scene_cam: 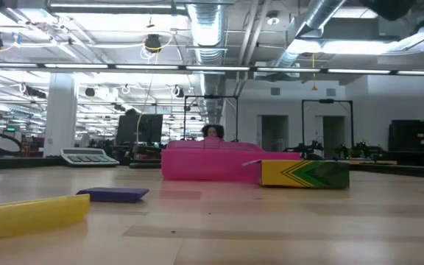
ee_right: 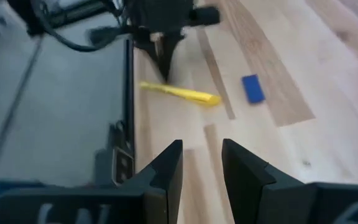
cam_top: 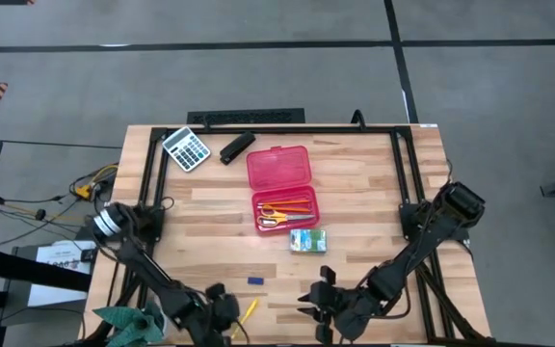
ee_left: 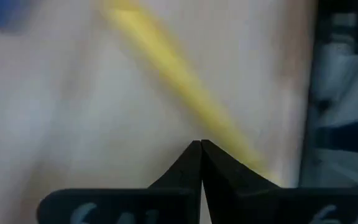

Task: Pack school essentials
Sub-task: Put the yellow pen into the red supply box

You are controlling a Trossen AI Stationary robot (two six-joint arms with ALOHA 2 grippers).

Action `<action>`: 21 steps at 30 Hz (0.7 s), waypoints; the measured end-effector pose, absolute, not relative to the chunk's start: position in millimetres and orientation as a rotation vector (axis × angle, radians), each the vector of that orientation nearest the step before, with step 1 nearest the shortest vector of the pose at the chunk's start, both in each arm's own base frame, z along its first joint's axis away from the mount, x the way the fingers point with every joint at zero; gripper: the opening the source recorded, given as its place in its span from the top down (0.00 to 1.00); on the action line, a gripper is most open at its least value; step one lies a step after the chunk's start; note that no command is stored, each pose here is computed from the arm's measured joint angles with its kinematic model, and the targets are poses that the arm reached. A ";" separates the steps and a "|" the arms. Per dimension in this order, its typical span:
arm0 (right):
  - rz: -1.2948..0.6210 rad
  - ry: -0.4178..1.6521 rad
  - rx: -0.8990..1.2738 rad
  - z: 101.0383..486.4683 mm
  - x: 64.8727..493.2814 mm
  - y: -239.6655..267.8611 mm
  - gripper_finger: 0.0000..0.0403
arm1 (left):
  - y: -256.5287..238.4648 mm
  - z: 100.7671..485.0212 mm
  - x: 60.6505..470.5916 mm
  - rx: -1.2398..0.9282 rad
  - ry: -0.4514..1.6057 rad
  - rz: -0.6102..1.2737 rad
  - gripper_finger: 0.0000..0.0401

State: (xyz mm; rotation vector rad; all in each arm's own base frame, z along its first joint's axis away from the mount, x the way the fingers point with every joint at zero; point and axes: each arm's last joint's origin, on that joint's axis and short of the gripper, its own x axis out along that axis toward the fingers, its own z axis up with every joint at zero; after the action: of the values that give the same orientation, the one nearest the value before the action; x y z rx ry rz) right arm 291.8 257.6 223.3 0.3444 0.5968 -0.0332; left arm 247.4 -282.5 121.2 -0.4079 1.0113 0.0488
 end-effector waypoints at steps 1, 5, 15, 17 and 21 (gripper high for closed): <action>-0.021 0.599 0.316 225.1 289.5 258.0 0.71 | -288.5 120.1 253.2 -0.418 1.010 0.041 1.00; 0.012 0.621 0.243 226.1 286.2 258.3 0.71 | -301.9 116.6 272.7 -0.426 0.972 0.071 1.00; 0.108 0.675 0.196 225.1 283.6 260.9 0.71 | -248.8 118.0 338.3 -0.363 0.857 0.143 1.00; 0.112 0.674 0.197 225.3 282.7 262.1 0.71 | -232.0 117.5 349.5 -0.346 0.846 0.177 1.00; 0.097 0.692 0.213 223.9 280.6 262.3 0.71 | -204.3 117.7 368.3 -0.344 0.863 0.164 1.00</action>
State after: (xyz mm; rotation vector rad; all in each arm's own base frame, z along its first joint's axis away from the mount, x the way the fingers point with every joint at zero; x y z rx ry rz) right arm 280.6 262.3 223.9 0.2134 0.6922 0.0968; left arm 368.3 -204.3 117.7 -0.3437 0.8631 0.1637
